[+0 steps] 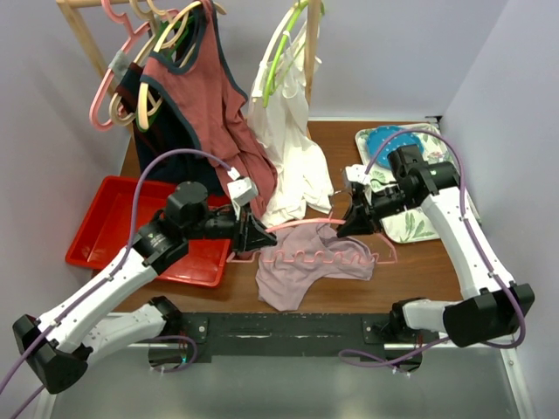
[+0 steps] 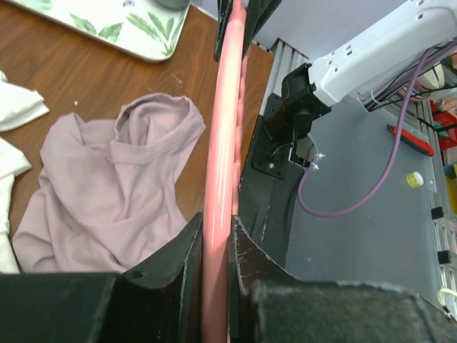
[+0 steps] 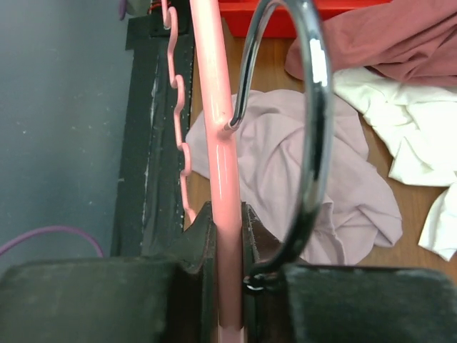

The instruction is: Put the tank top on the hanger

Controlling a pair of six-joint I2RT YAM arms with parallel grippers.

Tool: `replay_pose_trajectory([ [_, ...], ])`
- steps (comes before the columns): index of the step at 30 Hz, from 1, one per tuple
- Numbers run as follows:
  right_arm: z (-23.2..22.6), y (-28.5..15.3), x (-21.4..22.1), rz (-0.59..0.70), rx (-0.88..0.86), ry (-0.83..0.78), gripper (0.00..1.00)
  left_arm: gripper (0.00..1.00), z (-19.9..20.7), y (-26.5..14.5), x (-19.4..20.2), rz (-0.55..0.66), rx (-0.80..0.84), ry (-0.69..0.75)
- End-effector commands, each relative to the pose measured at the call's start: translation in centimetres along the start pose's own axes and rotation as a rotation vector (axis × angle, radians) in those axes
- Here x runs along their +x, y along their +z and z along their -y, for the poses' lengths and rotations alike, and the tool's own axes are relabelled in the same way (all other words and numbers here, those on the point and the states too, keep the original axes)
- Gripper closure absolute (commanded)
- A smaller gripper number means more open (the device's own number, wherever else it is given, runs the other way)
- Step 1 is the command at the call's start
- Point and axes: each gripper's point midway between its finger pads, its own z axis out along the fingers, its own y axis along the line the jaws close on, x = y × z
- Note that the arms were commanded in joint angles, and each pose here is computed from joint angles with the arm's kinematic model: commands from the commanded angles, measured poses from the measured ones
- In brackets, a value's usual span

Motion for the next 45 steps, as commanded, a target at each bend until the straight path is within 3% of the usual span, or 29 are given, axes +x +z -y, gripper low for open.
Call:
replay_pose_trajectory([
  [1,-2.2,-1.9,0.9,-0.118,0.063,0.074,1.00,1.00,-0.3,0.3,-1.8,0.109,-0.042,0.013],
  [2,-1.6,-2.5,1.2,-0.147,0.118,0.070,1.00,0.79,-1.7,0.2,-1.6,0.117,-0.119,-0.002],
  [4,-0.2,-4.4,1.4,-0.189,0.303,0.045,1.00,0.55,-3.7,-0.5,-0.1,0.080,-0.241,-0.039],
  [5,0.9,-6.1,2.2,-0.255,0.429,0.039,1.00,0.37,-5.5,-1.2,0.5,0.077,-0.352,-0.055],
  [8,2.3,-10.2,1.7,-0.243,0.696,0.034,1.00,0.23,-7.1,-2.8,3.3,0.038,-0.470,-0.110],
  [11,2.8,-12.7,1.9,-0.238,0.845,0.083,1.00,0.19,-6.2,-3.1,4.8,0.047,-0.441,-0.160],
  [16,4.1,-13.3,1.2,-0.162,0.923,0.124,1.00,0.18,-3.0,0.6,7.4,-0.004,-0.316,-0.176],
  [20,4.3,-12.8,0.8,-0.123,0.902,0.146,1.00,0.22,0.9,5.5,9.4,-0.104,-0.364,-0.027],
  [22,4.0,-12.5,0.9,-0.116,0.881,0.150,1.00,0.30,-0.3,7.4,12.6,-0.244,-0.484,0.018],
  [23,4.0,-12.3,1.0,-0.119,0.871,0.152,1.00,0.35,-0.3,7.6,12.2,-0.257,-0.566,0.042],
  [25,3.8,-11.8,1.4,-0.123,0.847,0.165,1.00,0.35,-1.4,9.0,15.0,-0.360,-0.679,0.087],
  [28,3.8,-11.4,2.0,-0.128,0.827,0.178,1.00,0.36,-1.3,10.3,16.4,-0.414,-0.791,0.127],
  [31,3.9,-10.9,2.2,-0.124,0.808,0.189,1.00,0.41,-1.1,11.6,18.3,-0.476,-0.829,0.135],
  [42,3.8,-10.5,2.5,-0.124,0.779,0.194,1.00,0.42,-2.2,12.6,22.3,-0.622,-0.898,0.201],
  [45,3.7,-10.4,2.4,-0.122,0.777,0.193,1.00,0.51,-2.8,12.4,23.4,-0.664,-0.923,0.223],
])
